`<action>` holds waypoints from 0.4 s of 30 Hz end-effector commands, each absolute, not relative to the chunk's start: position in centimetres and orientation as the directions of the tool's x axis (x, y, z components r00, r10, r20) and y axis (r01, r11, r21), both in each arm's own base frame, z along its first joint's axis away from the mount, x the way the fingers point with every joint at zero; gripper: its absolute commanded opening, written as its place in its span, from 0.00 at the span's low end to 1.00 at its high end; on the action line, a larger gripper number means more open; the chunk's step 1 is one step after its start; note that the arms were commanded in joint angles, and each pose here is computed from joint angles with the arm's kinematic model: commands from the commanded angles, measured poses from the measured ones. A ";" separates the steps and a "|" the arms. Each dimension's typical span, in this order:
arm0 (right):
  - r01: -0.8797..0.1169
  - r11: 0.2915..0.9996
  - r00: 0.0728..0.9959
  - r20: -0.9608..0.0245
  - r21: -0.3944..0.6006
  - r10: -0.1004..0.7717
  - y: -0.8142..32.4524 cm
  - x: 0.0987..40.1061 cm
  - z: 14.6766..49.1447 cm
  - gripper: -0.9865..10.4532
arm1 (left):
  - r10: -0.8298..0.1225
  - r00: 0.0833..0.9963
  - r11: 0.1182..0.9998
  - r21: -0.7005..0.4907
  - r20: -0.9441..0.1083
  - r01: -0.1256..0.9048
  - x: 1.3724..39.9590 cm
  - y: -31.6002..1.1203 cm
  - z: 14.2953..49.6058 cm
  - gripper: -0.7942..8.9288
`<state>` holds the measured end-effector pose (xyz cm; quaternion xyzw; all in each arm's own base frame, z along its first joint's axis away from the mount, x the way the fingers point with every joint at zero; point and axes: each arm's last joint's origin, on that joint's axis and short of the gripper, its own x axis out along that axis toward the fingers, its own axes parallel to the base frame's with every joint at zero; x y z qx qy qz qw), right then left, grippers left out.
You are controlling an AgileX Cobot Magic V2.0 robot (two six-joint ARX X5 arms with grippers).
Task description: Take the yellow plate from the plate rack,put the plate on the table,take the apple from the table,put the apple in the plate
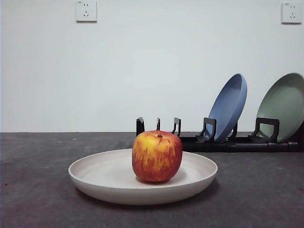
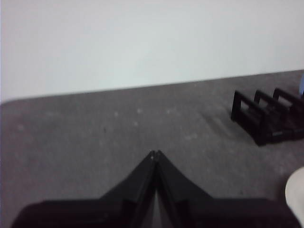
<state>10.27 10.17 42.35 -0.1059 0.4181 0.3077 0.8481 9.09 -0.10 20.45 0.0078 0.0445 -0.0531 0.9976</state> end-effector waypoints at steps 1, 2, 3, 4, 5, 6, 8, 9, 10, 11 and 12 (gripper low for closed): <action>-0.604 0.793 0.450 -0.787 0.080 0.422 10.1 10.2 42.3 0.09 | -0.097 0.991 0.995 -0.031 -0.096 0.095 9.2 -0.1 18.9 0.08; -0.604 0.793 0.450 -0.787 0.080 0.422 10.1 10.2 42.3 0.09 | -0.095 0.990 0.995 -0.038 -0.104 0.091 9.2 0.0 18.3 0.08; -0.604 0.793 0.450 -0.787 0.080 0.422 10.1 10.2 42.3 0.09 | -0.095 0.990 0.995 -0.043 -0.109 0.090 9.2 0.0 17.9 0.08; -0.604 0.793 0.450 -0.787 0.080 0.422 10.1 10.2 42.3 0.09 | -0.094 0.989 0.995 -0.053 -0.113 0.089 9.2 0.0 17.3 0.08; -0.604 0.793 0.450 -0.787 0.080 0.422 10.1 10.2 42.3 0.09 | -0.094 0.989 0.994 -0.062 -0.118 0.088 9.2 0.0 16.9 0.08; -0.604 0.793 0.450 -0.787 0.080 0.422 10.1 10.2 42.3 0.09 | -0.094 0.987 0.994 -0.071 -0.132 0.086 9.3 0.0 16.5 0.08; -0.604 0.793 0.450 -0.787 0.080 0.422 10.1 10.2 42.3 0.09 | -0.095 0.983 0.993 -0.082 -0.159 0.083 9.4 0.0 15.7 0.08; -0.604 0.793 0.450 -0.787 0.080 0.422 10.1 10.2 42.3 0.09 | -0.095 0.981 0.992 -0.093 -0.168 0.081 9.4 0.0 15.5 0.08; -0.604 0.793 0.450 -0.787 0.080 0.422 10.1 10.2 42.3 0.09 | -0.095 0.979 0.991 -0.105 -0.178 0.078 9.5 0.0 15.1 0.08; -0.604 0.793 0.450 -0.787 0.080 0.422 10.1 10.2 42.3 0.09 | -0.096 0.980 0.991 -0.107 -0.176 0.078 9.5 0.0 15.1 0.08; -0.604 0.793 0.450 -0.787 0.080 0.422 10.1 10.2 42.3 0.09 | -0.097 0.980 0.991 -0.108 -0.173 0.079 9.5 0.0 15.2 0.08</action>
